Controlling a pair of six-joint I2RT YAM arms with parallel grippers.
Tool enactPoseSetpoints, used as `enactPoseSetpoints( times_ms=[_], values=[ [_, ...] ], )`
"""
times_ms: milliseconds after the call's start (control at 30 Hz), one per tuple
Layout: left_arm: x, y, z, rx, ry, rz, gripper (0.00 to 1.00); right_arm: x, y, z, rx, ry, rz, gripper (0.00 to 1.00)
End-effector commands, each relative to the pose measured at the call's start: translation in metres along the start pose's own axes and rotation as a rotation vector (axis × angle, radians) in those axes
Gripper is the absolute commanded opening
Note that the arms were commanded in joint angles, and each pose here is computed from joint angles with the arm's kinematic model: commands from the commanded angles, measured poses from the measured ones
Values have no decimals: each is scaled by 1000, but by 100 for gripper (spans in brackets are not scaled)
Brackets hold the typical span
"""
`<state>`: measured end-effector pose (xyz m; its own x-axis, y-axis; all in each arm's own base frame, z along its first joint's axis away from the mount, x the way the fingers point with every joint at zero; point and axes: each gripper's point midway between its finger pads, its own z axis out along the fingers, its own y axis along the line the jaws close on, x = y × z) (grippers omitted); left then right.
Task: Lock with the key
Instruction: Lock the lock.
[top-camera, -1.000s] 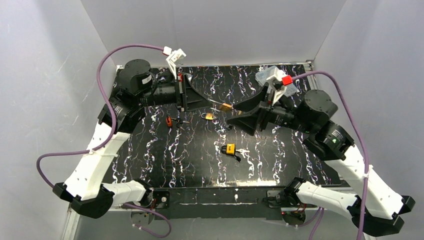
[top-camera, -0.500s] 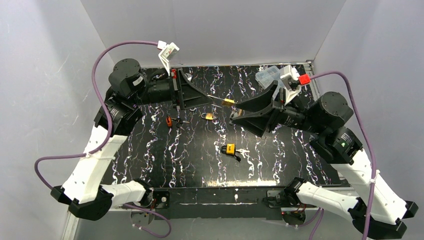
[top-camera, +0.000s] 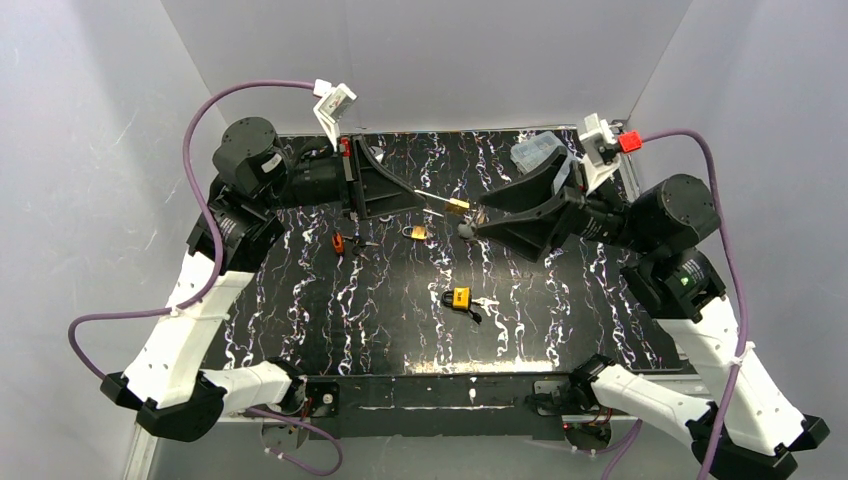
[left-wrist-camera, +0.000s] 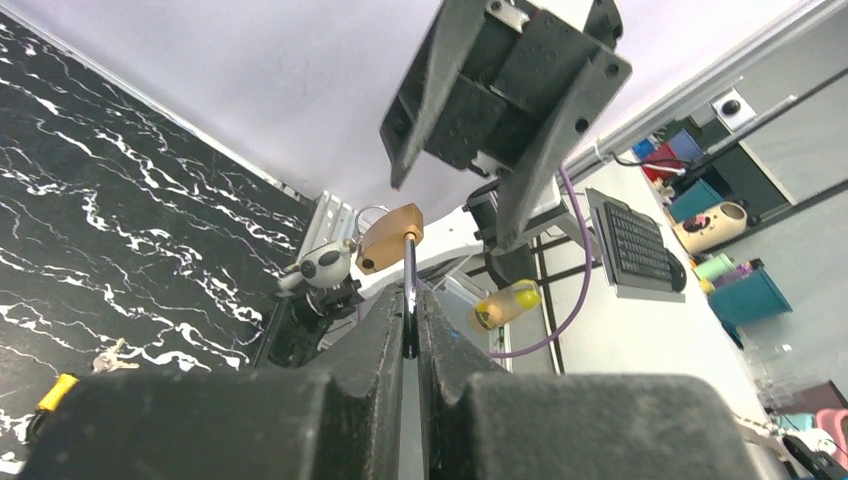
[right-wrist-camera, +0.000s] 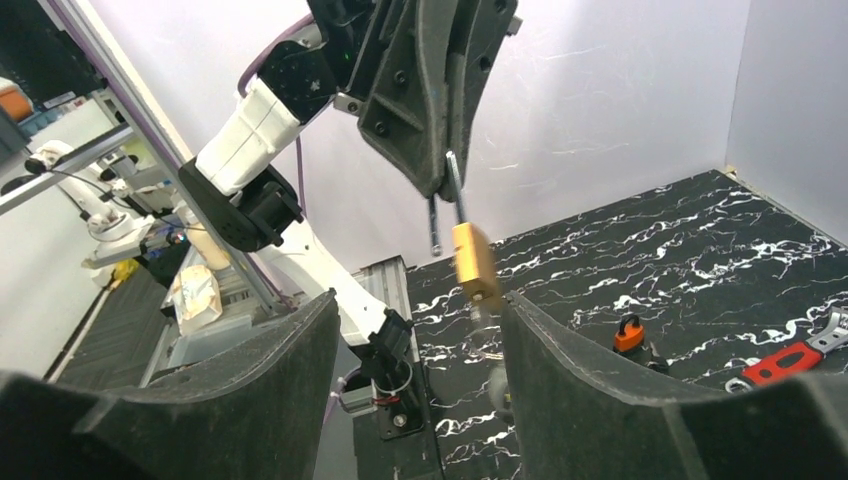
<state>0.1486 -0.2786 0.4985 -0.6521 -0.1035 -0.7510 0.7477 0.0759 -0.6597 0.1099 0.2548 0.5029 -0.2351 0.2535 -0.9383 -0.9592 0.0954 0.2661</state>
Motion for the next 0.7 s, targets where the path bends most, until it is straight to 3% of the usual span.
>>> enactPoseSetpoints(
  times_ms=[0, 233, 667],
  values=[
    [-3, -27, -9, 66, -5, 62, 0, -32, 11, -2, -68, -72, -45, 67],
    [-8, -22, -7, 36, -20, 59, 0, -33, 1, 1, -84, -55, -40, 65],
    [-16, -4, 0, -38, -39, 26, 0, -17, -20, 16, -113, -14, 18, 45]
  ],
)
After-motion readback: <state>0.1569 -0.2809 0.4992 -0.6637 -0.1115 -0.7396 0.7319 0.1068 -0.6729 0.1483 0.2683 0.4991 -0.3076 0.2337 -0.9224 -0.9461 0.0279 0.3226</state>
